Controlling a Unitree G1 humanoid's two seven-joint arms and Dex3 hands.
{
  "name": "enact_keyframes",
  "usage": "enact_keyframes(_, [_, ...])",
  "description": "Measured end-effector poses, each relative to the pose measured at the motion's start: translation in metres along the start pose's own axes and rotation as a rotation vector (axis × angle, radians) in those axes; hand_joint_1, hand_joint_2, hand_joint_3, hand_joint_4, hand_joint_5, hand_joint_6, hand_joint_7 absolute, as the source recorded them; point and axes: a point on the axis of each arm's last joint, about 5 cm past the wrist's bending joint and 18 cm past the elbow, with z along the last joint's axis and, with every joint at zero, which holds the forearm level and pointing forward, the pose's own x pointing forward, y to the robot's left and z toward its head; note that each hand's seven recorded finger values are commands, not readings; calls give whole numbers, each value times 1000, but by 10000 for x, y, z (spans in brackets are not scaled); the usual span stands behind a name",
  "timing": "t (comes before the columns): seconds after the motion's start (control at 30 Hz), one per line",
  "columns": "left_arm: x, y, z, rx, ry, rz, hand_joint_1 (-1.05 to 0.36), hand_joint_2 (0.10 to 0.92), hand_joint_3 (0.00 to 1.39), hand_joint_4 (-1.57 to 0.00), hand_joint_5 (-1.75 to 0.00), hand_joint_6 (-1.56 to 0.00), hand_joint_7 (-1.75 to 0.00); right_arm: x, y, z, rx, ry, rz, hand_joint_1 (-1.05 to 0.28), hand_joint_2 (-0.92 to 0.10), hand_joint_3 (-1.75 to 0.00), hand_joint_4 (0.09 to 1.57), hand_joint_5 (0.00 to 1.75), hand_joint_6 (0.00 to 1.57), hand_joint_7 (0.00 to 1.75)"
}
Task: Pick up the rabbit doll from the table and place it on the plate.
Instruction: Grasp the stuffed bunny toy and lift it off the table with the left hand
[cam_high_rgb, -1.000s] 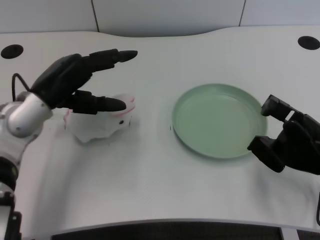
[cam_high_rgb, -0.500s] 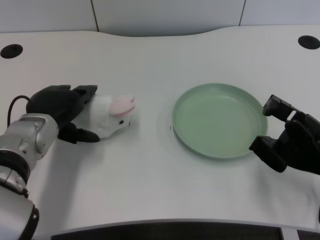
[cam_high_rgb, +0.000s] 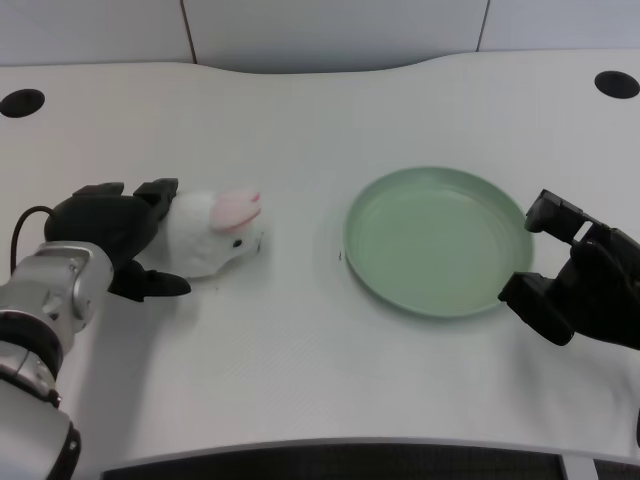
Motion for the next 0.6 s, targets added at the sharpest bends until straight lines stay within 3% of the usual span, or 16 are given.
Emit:
enact_keyframes(0.1, [6, -15, 29, 7, -8, 11, -1048, 921, 382, 1, 1, -40, -15, 2, 1, -2, 1, 0, 1, -647, -910, -11, 1046, 1746, 813, 1705])
enact_keyframes(0.17, [11, -30, 57, 12, -18, 48, -686, 857, 125, -322, -99, -288, -47, 2, 1, -2, 1, 0, -1, -649, -904, -7, 1041, 1746, 810, 1737])
enact_keyframes(0.27, [28, -62, 146, 21, -54, 134, -354, 839, 16, -760, -195, -725, -65, 3, 1, -3, 2, 0, -3, -636, -909, -7, 1037, 1746, 809, 1744])
enact_keyframes(0.37, [48, -80, 237, 8, -80, 159, -273, 882, 14, -965, -267, -946, -76, 4, 1, -4, 3, -1, -2, -629, -907, -5, 1038, 1746, 818, 1746])
enact_keyframes(0.5, [64, -50, 273, -1, -101, 168, -245, 918, 22, -808, -748, -1085, -27, 5, 1, -5, 4, -1, -2, -627, -908, -5, 1039, 1746, 827, 1746])
enact_keyframes(0.6, [68, -45, 289, -2, -112, 169, -223, 919, 12, -751, -847, -1113, -26, 5, 1, -5, 4, -1, -2, -628, -915, -9, 1033, 1746, 815, 1746])
